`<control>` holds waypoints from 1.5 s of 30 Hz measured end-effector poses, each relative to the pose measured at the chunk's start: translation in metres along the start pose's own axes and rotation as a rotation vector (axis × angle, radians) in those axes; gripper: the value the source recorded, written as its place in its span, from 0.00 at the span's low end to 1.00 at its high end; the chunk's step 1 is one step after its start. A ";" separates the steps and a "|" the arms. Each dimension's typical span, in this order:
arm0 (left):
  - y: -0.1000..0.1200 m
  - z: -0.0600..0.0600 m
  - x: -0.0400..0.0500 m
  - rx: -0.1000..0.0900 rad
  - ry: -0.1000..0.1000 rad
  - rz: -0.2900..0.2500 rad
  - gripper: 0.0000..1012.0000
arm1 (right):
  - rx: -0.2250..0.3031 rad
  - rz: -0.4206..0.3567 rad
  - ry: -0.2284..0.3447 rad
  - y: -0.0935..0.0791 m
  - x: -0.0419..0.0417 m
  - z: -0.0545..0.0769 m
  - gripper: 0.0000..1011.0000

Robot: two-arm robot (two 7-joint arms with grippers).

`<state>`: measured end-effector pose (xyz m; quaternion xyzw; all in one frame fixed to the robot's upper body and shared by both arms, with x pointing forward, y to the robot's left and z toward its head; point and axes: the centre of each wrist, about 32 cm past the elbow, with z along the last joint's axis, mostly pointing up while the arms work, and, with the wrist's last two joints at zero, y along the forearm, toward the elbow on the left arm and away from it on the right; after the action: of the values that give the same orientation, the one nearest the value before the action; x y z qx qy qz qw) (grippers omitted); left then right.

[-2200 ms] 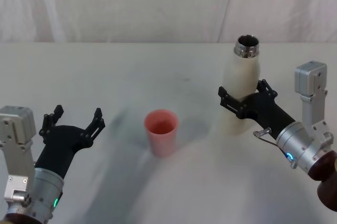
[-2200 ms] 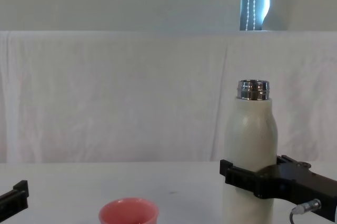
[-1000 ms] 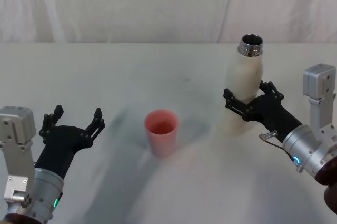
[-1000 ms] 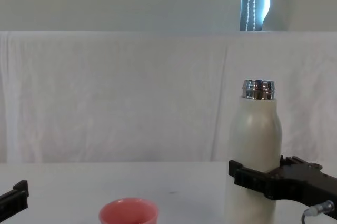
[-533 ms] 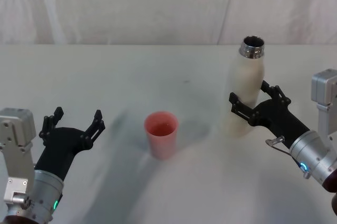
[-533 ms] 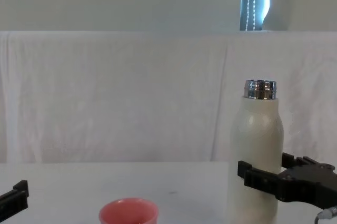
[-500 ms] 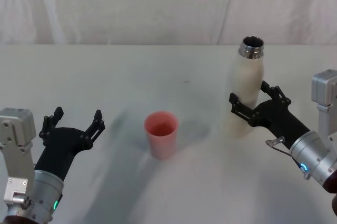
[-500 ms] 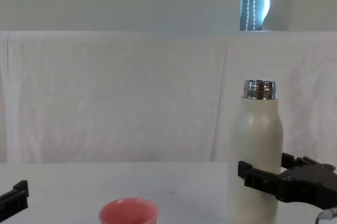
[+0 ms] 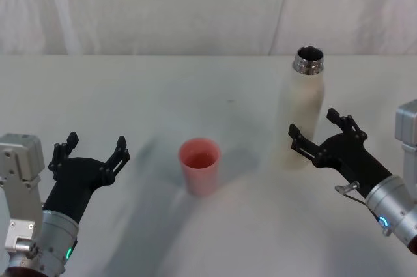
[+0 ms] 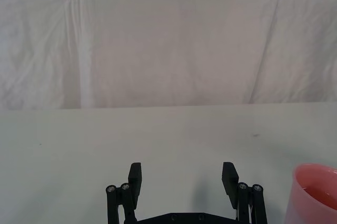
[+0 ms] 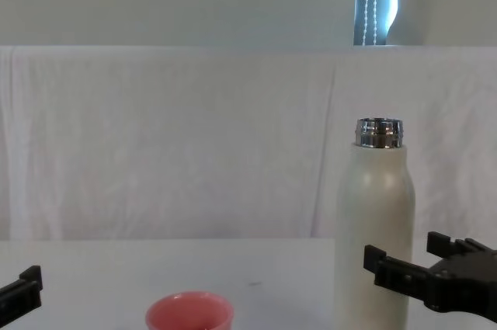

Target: Grasp the thermos with one hand and pour water into the cup lid.

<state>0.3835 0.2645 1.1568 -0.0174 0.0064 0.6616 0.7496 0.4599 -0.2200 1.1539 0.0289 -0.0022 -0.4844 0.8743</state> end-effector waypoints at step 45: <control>0.000 0.000 0.0000 0.000 0.000 0.000 0.99 | 0.006 -0.231 -0.091 -0.033 -0.0125 -0.016 0.99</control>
<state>0.3835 0.2645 1.1568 -0.0174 0.0064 0.6616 0.7496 0.4262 -0.2258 1.1363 0.0099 -0.0400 -0.5826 0.8117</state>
